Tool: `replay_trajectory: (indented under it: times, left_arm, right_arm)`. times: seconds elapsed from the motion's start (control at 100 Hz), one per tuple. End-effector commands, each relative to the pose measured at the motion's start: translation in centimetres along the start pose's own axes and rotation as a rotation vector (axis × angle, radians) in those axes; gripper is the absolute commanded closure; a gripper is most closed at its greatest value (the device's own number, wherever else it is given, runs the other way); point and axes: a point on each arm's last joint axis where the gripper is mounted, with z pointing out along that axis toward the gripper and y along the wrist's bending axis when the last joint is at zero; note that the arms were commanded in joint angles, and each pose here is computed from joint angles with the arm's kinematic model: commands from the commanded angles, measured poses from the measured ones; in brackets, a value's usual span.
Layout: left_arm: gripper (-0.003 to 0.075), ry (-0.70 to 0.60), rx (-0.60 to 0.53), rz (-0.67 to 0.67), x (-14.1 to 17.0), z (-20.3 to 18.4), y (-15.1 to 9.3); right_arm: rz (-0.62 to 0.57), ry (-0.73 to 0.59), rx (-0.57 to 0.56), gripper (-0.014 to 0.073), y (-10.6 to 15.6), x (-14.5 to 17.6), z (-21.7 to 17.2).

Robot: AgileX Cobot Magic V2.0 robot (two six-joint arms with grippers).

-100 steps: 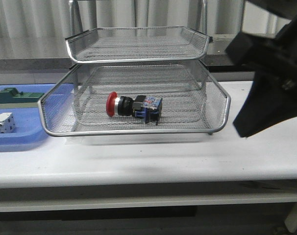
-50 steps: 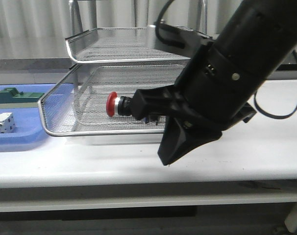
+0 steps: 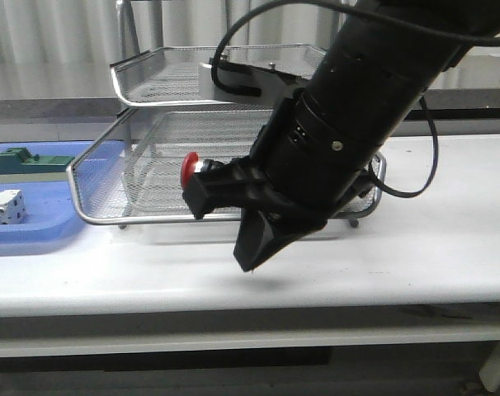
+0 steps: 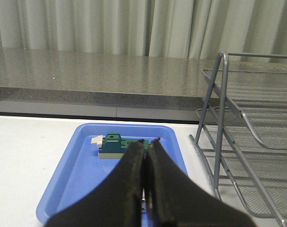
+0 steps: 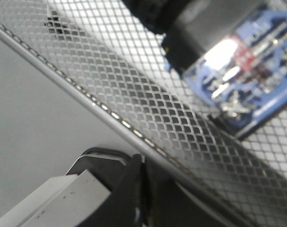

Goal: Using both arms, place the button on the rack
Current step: 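Bring the right gripper to the middle tier's front edge, then push the middle tier back into the rack with the right gripper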

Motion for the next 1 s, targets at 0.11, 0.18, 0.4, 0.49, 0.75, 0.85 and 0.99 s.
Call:
replay_trajectory:
  times: [0.11, 0.18, 0.4, 0.49, 0.75, 0.85, 0.99]
  left_arm:
    - [0.0741, -0.091, -0.032, -0.012, -1.5, 0.1, 0.2]
    - [0.0741, -0.091, -0.032, -0.012, -1.5, 0.1, 0.2]
    - [0.0741, -0.091, -0.032, -0.012, -1.5, 0.1, 0.2]
    - [0.0741, -0.091, -0.032, -0.012, -1.5, 0.1, 0.2]
    - [0.0741, -0.091, -0.032, -0.012, -1.5, 0.1, 0.2]
    - [0.0741, -0.091, -0.032, -0.012, -1.5, 0.1, 0.2]
    - [0.0741, -0.091, -0.032, -0.012, -1.5, 0.1, 0.2]
  right_arm:
    - [-0.097, -0.251, 0.079, 0.0661, -0.7, -3.3, -2.0]
    - [-0.098, -0.271, 0.094, 0.0661, -1.1, -3.5, -2.1]
    - [-0.046, -0.283, 0.144, 0.0661, -4.0, -5.0, -1.6]
    - [-0.033, -0.272, 0.154, 0.0661, -4.9, -5.7, -1.2]
    - [-0.084, -0.300, 0.190, 0.0661, -6.2, -8.1, -0.6]
    - [-0.098, -0.315, 0.197, 0.0661, -6.3, -8.7, -0.6]
    - [-0.099, -0.324, 0.196, 0.0661, -6.2, -9.0, -0.7]
